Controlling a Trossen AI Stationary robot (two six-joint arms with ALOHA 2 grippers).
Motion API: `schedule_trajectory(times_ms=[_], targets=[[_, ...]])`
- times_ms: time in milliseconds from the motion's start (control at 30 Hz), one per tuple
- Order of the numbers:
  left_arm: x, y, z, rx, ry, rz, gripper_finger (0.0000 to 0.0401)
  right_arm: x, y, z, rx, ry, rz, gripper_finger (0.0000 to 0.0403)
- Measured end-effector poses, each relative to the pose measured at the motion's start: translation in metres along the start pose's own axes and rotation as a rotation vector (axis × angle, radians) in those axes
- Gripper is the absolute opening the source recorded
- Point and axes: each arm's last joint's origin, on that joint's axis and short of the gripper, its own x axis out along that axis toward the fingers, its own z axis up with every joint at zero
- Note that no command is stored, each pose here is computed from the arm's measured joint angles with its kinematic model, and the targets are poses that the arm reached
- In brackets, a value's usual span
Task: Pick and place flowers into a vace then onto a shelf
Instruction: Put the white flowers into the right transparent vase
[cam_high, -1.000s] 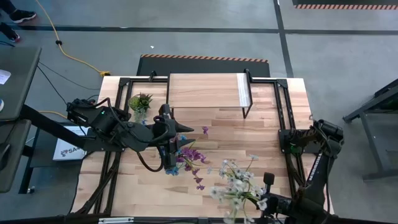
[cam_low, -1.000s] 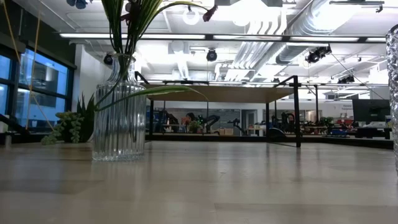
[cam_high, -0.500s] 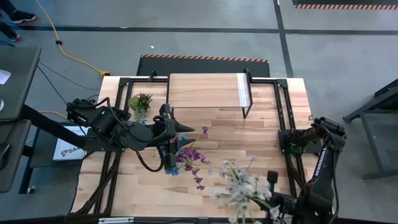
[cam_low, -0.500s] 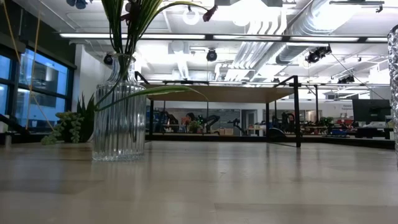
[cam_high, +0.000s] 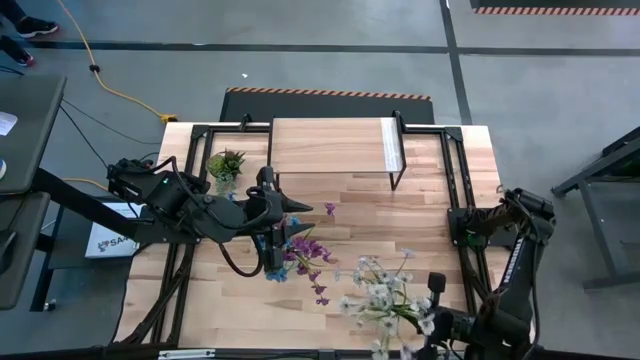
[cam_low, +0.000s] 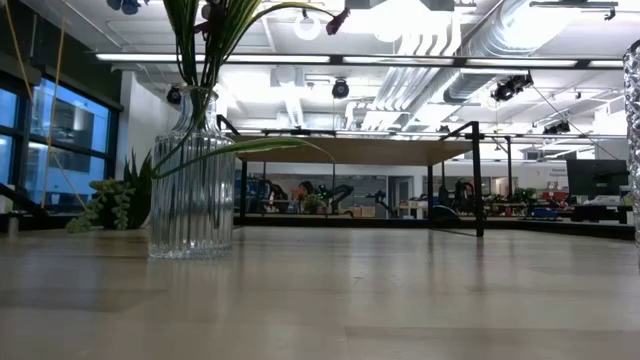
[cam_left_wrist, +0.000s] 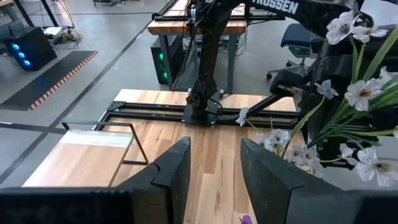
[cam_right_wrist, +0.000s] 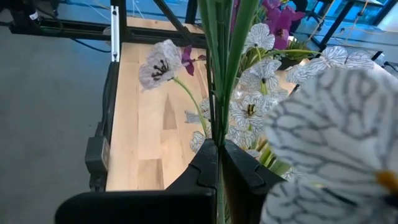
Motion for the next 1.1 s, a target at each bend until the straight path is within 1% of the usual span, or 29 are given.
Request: schedule_trajectory(times_ms=[133,300,733,1100], targets=[[0.000,0.000,0.000,0.000,0.000,0.000,0.0175,0.002,0.001,-0.002,0.007,0.000,-0.002,0.0000],[0.000,0.000,0.000,0.004,0.000,0.000,0.0175,0.012,0.003,-0.014,0.007,0.015,-0.009,0.0000],[0.000,0.000,0.000,0.004,0.000,0.000,0.0175,0.012,0.002,-0.016,0.000,0.024,-0.017,0.0000],[0.000,0.000,0.000,0.004,0.000,0.000,0.0175,0.020,0.005,-0.019,-0.014,0.034,-0.039,0.0000]])
